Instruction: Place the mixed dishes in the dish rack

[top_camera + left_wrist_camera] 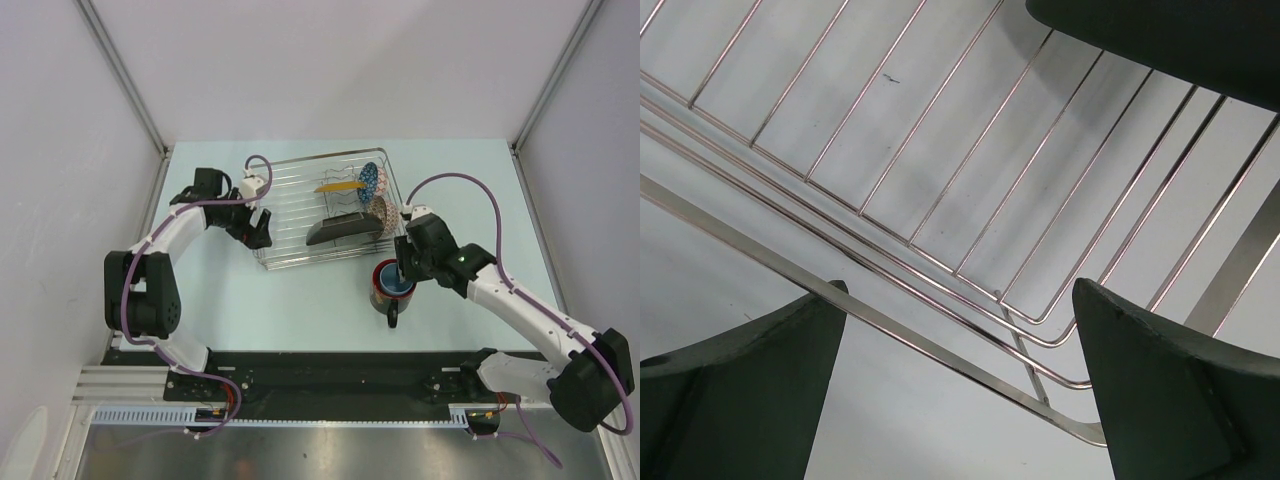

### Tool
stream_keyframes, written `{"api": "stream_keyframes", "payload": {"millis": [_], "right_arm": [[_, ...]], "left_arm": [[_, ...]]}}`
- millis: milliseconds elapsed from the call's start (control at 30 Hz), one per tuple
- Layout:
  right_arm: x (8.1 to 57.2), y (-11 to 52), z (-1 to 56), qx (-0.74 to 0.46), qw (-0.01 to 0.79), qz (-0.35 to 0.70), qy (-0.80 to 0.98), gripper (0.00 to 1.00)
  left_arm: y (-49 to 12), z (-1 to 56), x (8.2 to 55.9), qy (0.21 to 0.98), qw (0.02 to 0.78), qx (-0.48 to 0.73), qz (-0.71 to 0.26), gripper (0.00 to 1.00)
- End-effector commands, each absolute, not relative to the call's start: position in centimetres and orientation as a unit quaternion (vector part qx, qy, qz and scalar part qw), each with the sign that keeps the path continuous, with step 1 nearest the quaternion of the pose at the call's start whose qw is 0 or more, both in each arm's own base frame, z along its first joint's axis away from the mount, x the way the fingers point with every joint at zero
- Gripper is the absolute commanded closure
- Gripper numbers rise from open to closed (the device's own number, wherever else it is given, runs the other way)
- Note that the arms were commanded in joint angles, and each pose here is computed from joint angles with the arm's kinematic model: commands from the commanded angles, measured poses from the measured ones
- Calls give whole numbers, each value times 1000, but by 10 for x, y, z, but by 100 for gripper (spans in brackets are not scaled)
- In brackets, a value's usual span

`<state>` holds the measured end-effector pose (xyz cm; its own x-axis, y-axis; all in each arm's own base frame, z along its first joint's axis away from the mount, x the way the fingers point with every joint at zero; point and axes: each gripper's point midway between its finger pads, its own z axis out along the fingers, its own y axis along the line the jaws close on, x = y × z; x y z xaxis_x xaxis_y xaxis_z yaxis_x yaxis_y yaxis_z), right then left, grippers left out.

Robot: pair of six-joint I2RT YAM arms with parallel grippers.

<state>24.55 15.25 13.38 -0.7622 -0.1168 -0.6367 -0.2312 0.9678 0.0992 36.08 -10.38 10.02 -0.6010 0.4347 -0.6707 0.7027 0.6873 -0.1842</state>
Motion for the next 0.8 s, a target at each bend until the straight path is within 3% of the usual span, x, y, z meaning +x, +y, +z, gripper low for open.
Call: {"api": "stream_keyframes", "payload": {"millis": [0,167,400,500,633,767], "right_arm": [[247,158,129,-98,328,98,934,57],[244,163,125,-103,315,108,937,65],[241,169,117,-111,298,115,941,68],[241,170,111,-113,288,114,944,75],[242,173,102,-118,276,113,947,100],[242,175,104,-121,279,119,945,100]], "left_arm": [[-107,121,363,851,335,337,-226,0],[-107,120,362,851,334,336,-226,0],[-108,123,364,849,338,336,-229,0],[-108,125,364,847,341,337,-229,0],[-108,131,364,846,345,339,-226,0],[-108,146,366,840,357,341,-224,0]]}}
